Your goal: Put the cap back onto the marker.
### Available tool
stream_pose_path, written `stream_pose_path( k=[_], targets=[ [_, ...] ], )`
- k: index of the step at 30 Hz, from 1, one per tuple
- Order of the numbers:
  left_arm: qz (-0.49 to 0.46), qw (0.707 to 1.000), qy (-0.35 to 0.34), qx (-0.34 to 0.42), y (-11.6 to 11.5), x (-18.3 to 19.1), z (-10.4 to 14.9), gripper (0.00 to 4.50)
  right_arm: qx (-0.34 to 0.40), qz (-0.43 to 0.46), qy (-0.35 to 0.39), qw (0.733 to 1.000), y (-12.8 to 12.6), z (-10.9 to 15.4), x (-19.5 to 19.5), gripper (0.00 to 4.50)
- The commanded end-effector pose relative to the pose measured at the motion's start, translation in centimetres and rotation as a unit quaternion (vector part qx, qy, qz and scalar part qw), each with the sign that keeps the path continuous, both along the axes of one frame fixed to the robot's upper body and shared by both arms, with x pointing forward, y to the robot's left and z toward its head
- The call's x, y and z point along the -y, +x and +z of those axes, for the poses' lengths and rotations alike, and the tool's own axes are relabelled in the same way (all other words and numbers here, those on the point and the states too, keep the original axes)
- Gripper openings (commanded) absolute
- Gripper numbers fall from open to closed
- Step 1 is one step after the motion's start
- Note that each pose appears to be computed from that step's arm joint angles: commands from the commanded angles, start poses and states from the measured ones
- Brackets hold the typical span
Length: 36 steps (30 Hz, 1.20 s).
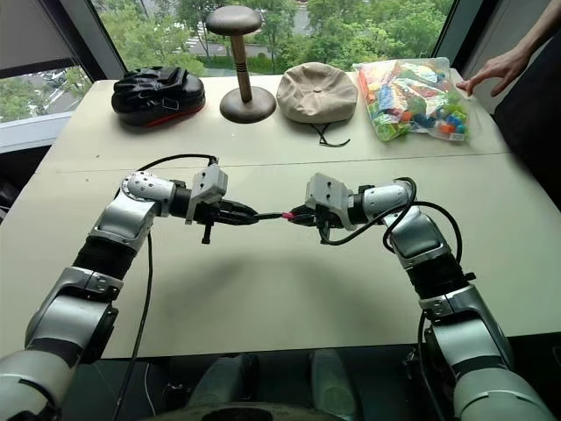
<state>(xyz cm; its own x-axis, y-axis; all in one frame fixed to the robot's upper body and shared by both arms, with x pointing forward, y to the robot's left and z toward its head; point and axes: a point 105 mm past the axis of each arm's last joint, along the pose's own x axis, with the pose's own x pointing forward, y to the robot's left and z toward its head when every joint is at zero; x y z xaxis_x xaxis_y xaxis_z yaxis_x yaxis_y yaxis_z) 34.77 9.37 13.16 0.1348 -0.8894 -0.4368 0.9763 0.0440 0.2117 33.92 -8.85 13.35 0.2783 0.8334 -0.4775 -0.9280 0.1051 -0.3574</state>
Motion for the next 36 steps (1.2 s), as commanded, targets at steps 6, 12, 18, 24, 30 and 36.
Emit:
stream_pose_path(
  k=[6, 12, 18, 24, 30, 36],
  targets=[
    [-0.039, 0.997, 0.011, 0.063, 0.3, 2.8, 2.5, 0.00, 0.053, 0.061, -0.030, 0.996, 0.3, 1.9, -3.3, 0.04],
    [-0.054, 0.992, 0.022, 0.111, 0.4, 3.9, 3.5, 0.00, 0.059, 0.071, -0.054, 0.994, 0.5, 2.0, -3.8, 0.04],
    [-0.079, 0.983, 0.035, 0.163, 0.4, 4.7, 3.6, 0.00, 0.071, 0.090, -0.060, 0.992, 0.3, 2.9, -4.8, 0.04],
    [-0.077, 0.986, -0.005, 0.149, 0.5, 5.8, 4.0, 0.00, 0.072, 0.106, -0.034, 0.991, -0.1, 4.1, -6.5, 0.04],
    [-0.080, 0.990, -0.028, 0.110, 0.1, 6.1, 4.2, 0.00, 0.093, 0.081, -0.017, 0.992, 1.0, 4.5, -7.4, 0.04],
    [-0.075, 0.987, 0.007, 0.142, 0.7, 5.9, 3.9, 0.00, 0.119, 0.106, -0.037, 0.987, -0.1, 4.5, -8.8, 0.04]
  ],
)
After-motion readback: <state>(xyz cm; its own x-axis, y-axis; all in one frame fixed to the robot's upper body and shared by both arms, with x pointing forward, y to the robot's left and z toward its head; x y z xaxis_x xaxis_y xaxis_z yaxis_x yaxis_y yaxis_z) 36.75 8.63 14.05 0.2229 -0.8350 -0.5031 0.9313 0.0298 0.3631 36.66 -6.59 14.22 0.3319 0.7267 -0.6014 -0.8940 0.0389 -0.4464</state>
